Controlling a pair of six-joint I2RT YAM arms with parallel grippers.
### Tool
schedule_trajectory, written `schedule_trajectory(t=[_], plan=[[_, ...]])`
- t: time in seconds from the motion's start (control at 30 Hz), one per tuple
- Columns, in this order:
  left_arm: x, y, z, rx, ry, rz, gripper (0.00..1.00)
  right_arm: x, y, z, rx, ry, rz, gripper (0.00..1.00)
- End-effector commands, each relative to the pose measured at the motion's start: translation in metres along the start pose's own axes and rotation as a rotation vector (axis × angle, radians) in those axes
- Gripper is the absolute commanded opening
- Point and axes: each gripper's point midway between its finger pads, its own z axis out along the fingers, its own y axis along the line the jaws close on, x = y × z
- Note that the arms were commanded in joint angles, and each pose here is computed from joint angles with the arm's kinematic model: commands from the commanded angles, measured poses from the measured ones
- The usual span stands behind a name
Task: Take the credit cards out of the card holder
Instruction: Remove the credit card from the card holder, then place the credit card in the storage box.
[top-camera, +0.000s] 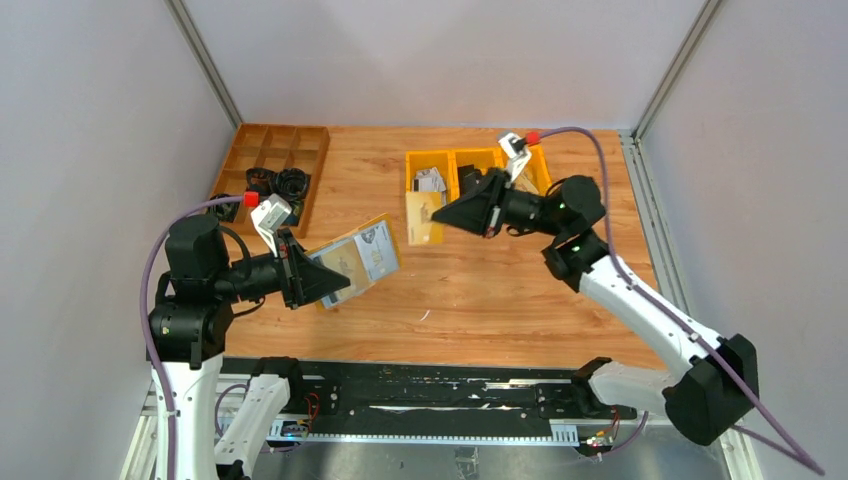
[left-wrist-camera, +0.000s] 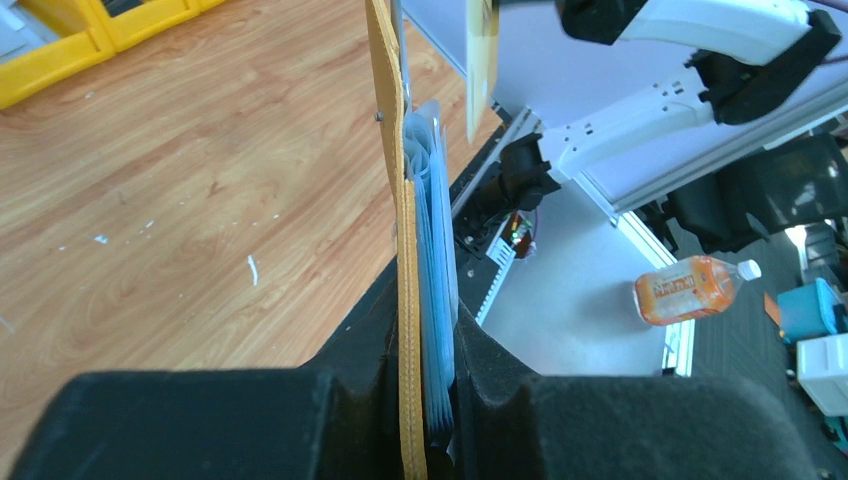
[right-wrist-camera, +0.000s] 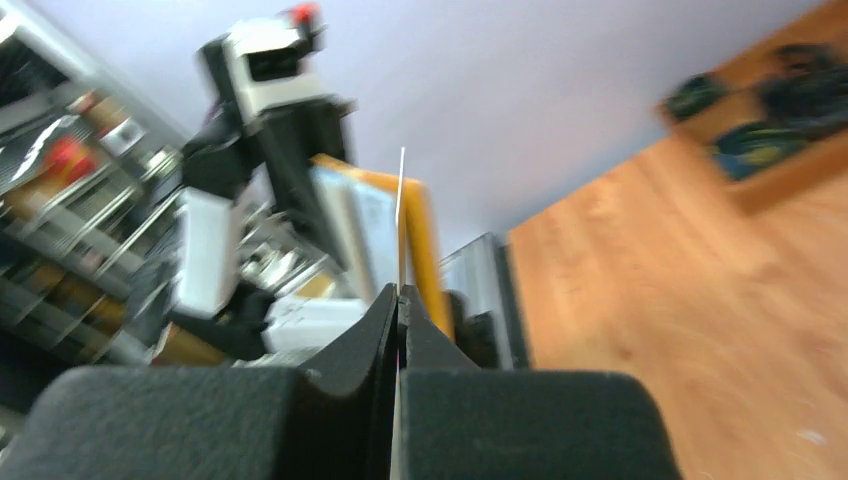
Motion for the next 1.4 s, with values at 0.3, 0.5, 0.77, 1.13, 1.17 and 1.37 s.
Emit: schedule_trajectory(t=[0.3,0.5,0.77,1.13,1.17,1.37], plan=[[-0.007,0.004,0.0,-0.023,-0.008,0.047,0.0,-0.059,-0.238,-0.221,1.204,0.006,-0.064,0.0],[-0.005,0.006,0.003,-0.002,0.008,0.04,0.0,-0.084,-0.3,-0.274,1.464,0.045,-0.097,0.0],[-0.005,0.014,0.007,0.006,0.026,0.045,0.0,-0.093,-0.384,-0.292,1.546,0.122,-0.058,0.0],[-0.004,0.02,0.011,0.032,0.047,0.038,0.0,-0.065,-0.455,-0.276,1.409,0.203,0.054,0.0],[-0.004,0.02,0.011,0.035,0.048,0.037,0.0,-0.063,-0.456,-0.277,1.416,0.212,0.059,0.0],[-0.003,0.02,0.012,0.043,0.05,0.033,0.0,-0.079,-0.446,-0.291,1.533,0.225,-0.023,0.34]])
